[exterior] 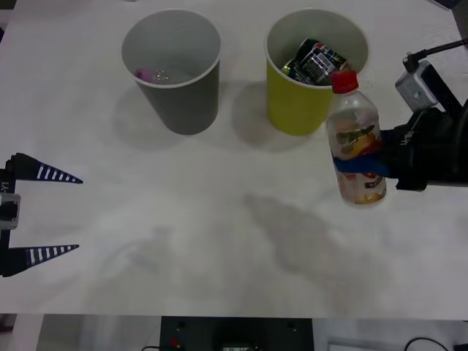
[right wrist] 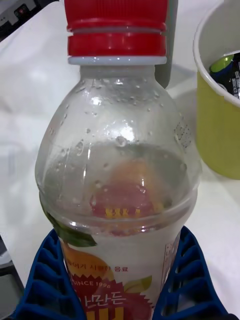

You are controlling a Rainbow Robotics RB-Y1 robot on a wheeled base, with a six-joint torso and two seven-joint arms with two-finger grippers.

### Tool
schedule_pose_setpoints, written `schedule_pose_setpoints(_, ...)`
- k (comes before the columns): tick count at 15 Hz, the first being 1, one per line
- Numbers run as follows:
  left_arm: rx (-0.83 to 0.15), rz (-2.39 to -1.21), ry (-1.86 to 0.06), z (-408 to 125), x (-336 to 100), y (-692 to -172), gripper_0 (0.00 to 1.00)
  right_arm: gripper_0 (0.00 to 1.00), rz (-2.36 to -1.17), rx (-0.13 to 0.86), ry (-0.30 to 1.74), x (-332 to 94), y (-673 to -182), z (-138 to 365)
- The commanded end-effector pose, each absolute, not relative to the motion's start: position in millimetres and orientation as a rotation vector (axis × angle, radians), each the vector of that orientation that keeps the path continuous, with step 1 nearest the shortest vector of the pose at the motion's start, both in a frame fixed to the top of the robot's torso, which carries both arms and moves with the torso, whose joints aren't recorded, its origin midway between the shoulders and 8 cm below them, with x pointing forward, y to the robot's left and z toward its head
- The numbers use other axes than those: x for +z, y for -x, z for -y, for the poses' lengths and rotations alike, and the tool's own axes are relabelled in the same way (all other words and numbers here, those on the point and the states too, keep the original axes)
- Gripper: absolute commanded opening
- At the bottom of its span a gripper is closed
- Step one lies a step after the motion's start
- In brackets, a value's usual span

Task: Put the can into the green bin and the plastic bottle into the gray bin

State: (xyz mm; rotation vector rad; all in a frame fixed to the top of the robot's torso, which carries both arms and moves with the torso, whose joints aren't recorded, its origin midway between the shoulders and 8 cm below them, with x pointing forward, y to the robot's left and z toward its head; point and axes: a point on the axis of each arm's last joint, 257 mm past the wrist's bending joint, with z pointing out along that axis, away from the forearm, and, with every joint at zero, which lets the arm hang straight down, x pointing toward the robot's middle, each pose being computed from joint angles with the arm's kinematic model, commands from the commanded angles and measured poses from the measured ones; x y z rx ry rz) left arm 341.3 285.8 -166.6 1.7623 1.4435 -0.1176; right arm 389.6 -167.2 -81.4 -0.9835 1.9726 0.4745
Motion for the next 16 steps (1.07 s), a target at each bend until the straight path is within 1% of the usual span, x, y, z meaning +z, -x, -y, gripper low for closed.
schedule_pose_setpoints(1,-0.118,-1.444,-1.762,-286,-167,-341,0.98,0.00,-1.955,0.420,1.081,-63,-392,156)
schedule_pose_setpoints(4,-0.118,-1.444,-1.762,-286,-167,-341,0.98,0.00,-1.901,0.391,1.157,-40,-399,139)
schedule_pose_setpoints(8,-0.118,-1.444,-1.762,-286,-167,-341,0.98,0.00,-1.840,0.325,1.289,3,-416,109)
schedule_pose_setpoints(14,-0.118,-1.444,-1.762,-286,-167,-341,0.98,0.00,-1.854,0.329,1.320,28,-462,65)
schedule_pose_setpoints(16,-0.118,-1.444,-1.762,-286,-167,-341,0.98,0.00,-1.849,0.286,1.329,35,-484,45)
